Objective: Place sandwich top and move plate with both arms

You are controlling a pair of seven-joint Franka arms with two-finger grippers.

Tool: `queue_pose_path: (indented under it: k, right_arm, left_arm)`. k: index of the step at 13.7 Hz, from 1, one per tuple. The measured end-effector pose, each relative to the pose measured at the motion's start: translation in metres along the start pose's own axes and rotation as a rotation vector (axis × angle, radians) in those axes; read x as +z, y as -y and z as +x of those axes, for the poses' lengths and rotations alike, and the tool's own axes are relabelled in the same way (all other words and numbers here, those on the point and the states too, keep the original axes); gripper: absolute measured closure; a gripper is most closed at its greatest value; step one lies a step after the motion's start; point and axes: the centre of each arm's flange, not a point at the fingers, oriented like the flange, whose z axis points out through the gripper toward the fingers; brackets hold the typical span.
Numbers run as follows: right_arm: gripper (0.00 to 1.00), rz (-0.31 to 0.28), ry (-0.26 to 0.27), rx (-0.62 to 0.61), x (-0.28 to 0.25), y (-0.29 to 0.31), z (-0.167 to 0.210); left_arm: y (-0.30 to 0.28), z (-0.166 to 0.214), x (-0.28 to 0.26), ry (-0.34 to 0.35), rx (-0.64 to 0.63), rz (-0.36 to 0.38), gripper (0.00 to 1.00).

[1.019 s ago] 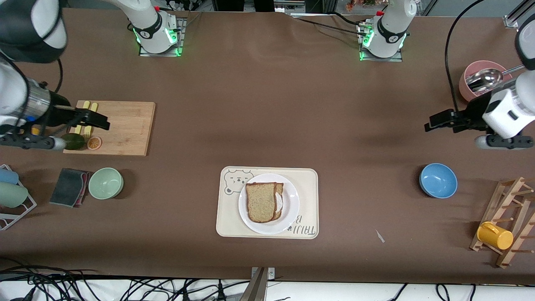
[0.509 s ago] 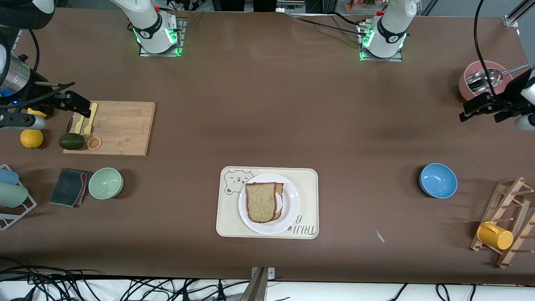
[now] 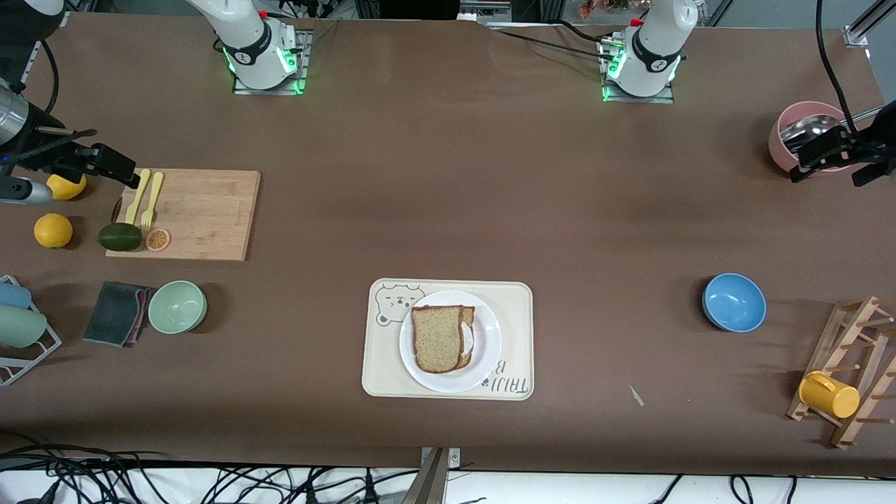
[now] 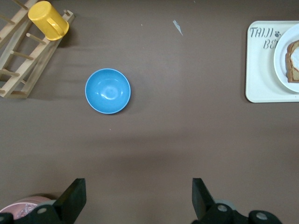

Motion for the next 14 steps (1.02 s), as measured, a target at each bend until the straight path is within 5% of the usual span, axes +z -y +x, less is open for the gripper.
queue_pose_path:
  k: [3,14]
  right_arm:
    - [0.00,0.002,-0.018,-0.008,-0.008,0.004,-0.007]
    - [0.00,0.001,-0.020,-0.029,-0.010,0.016,-0.013]
  left_arm:
    - [-0.013,0.001,0.003,0.019,0.034,0.055,0.00]
    - [-0.021,0.006,0.012,0.037,0.074,0.061,0.00]
